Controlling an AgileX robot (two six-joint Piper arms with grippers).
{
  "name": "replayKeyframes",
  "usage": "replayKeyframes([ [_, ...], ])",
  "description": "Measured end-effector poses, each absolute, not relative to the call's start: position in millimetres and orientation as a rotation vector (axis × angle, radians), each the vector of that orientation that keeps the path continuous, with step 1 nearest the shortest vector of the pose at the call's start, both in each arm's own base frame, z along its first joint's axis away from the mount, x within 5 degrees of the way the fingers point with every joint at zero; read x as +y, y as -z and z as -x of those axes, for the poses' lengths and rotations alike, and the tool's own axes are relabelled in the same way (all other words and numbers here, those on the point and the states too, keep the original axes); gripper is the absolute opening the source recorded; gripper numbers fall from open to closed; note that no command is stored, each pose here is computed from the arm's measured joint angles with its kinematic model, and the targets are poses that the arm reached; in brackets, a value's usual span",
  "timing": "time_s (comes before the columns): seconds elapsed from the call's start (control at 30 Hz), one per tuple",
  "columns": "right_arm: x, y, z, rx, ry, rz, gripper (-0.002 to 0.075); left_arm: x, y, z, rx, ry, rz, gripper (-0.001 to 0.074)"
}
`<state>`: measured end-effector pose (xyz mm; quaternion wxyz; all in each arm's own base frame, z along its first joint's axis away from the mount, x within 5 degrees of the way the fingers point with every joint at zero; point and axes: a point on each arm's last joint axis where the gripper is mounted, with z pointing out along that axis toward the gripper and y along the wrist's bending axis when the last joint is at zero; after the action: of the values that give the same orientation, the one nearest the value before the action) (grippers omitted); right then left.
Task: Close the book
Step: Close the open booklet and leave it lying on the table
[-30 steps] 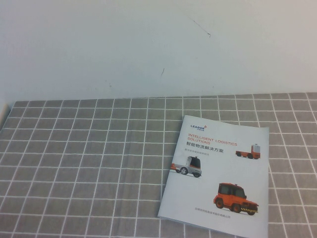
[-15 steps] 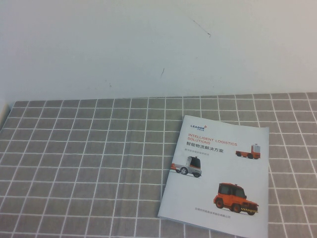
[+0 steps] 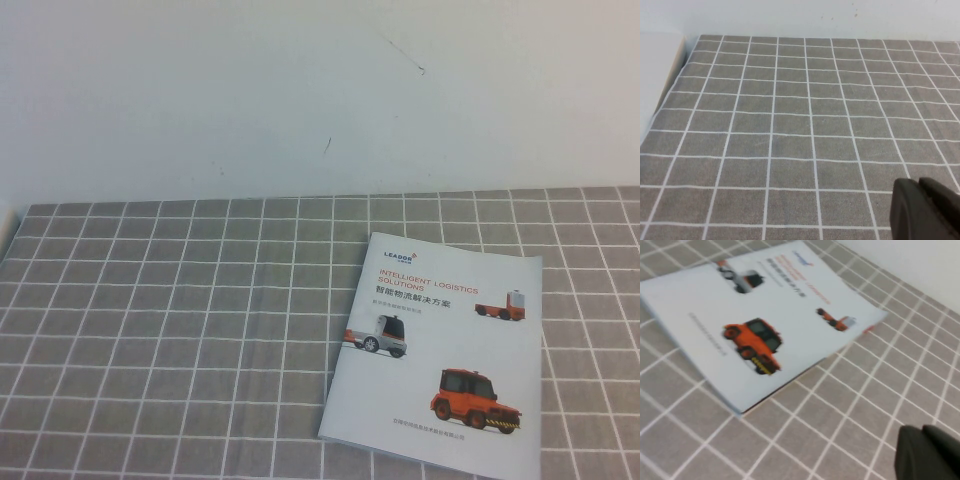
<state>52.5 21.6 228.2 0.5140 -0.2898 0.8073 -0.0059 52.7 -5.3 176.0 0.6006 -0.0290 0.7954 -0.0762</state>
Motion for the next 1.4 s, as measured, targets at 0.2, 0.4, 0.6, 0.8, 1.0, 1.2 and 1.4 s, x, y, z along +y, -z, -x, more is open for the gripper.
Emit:
replayKeyframes([
  [0.2,6.1,-214.5,-56.8,1.879,0.114,0.337,-0.0003,-5.2,-175.6,-52.6,1.848,0.174,0.066,-0.0003],
  [0.4,0.5,-198.4,-54.1,1.724,0.203,0.276,-0.0003,-5.2,-175.6,-52.6,1.848,0.174,0.066,-0.0003],
  [0.6,0.9,-185.3,-55.8,1.699,0.165,0.232,-0.0003,-5.2,-176.1,-52.5,1.846,0.174,0.066,-0.0003],
  [0.8,-0.2,-170.4,-52.4,1.877,0.064,0.111,-0.0003,-5.2,-176.1,-52.5,1.846,0.176,0.067,-0.0003],
  [1.0,-0.4,-169.5,-51.3,1.909,0.022,0.050,-0.0003,-5.2,-175.9,-52.5,1.849,0.176,0.068,-0.0003],
  [1.2,-0.5,-169.4,-51.3,1.910,0.020,0.048,-0.0003,-5.2,-175.9,-52.5,1.849,0.176,0.068,-0.0003],
  [1.4,-0.5,-169.4,-51.3,1.910,0.020,0.048,-0.0003,-5.2,-175.9,-52.5,1.849,0.176,0.068,-0.0003],
])
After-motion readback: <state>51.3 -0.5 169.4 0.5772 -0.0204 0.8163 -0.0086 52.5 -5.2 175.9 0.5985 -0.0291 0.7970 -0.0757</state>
